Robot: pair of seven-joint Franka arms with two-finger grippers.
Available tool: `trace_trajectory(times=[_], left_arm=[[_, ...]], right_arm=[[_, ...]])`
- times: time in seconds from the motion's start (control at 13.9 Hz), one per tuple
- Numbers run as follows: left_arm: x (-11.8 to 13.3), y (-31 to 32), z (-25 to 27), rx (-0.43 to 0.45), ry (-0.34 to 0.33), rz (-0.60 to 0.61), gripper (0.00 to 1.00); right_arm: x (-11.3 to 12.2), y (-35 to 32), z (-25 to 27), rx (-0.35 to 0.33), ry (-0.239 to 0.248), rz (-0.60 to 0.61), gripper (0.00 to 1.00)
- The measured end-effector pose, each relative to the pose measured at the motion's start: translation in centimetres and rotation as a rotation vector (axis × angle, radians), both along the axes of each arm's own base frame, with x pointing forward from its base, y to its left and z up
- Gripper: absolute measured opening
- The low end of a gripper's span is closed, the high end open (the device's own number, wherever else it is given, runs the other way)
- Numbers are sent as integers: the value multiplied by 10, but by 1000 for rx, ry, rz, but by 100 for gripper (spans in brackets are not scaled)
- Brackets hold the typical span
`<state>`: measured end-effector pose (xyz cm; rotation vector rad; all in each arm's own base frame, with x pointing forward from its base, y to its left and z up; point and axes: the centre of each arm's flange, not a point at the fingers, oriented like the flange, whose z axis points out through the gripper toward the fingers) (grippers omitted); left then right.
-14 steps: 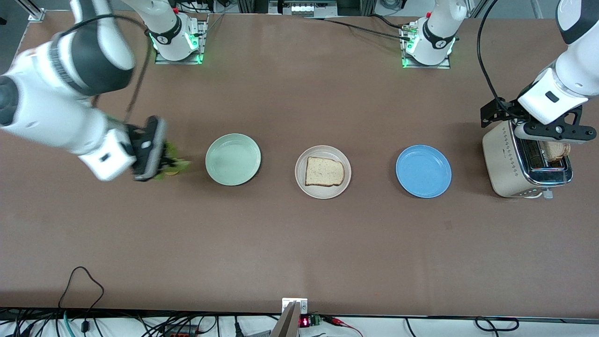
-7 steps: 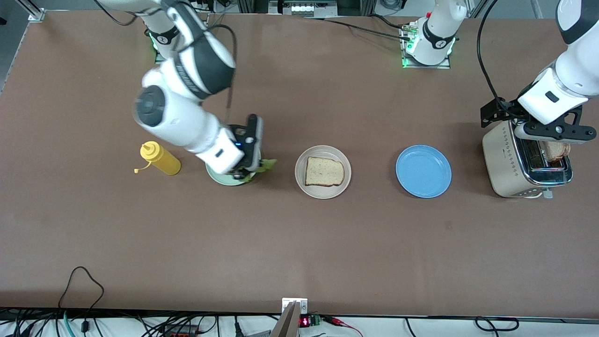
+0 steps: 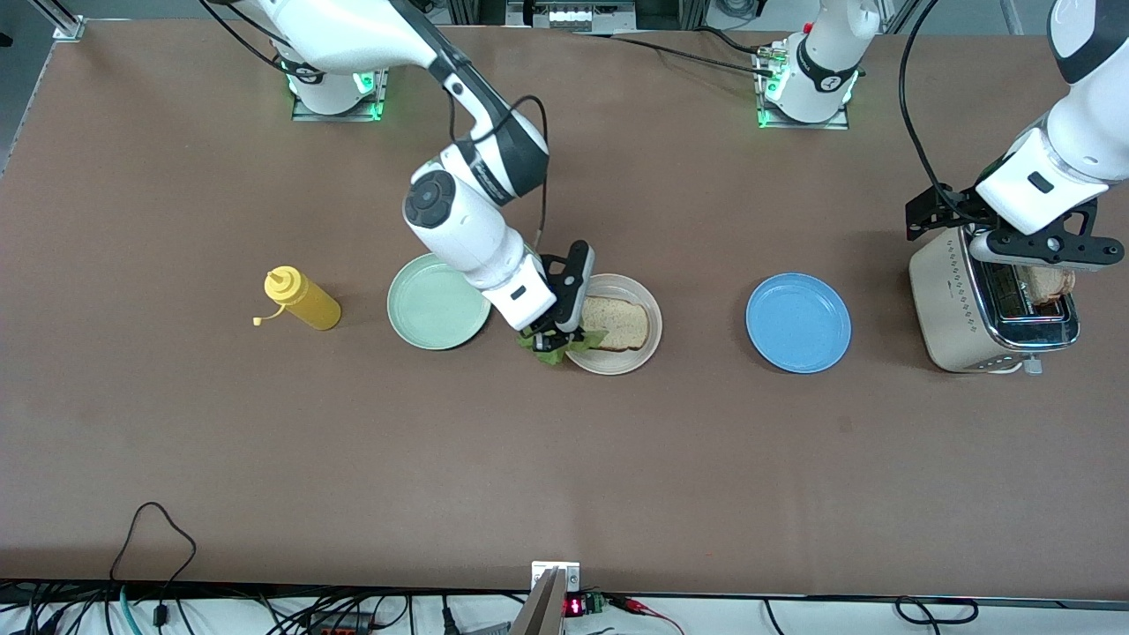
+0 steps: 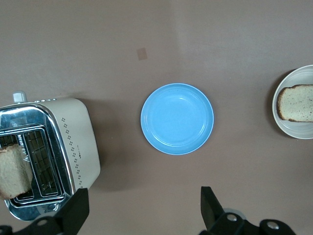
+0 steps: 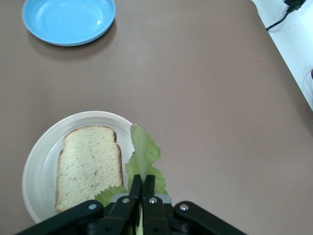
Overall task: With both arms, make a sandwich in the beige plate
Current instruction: 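Carry the lettuce leaf onto the bread and open the right gripper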
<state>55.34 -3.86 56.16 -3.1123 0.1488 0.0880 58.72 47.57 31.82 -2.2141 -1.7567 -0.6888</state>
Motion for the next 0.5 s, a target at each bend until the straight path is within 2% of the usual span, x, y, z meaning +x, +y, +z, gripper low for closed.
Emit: trace_trajectory(times=[0.22,0.5], left_arm=[[0,0,0,0,0,0,100],[0,0,0,0,0,0,100]], right_arm=[[-11,18,-25,21,-4,-38,4],[-40,53,-63,66,-30,-80,4]])
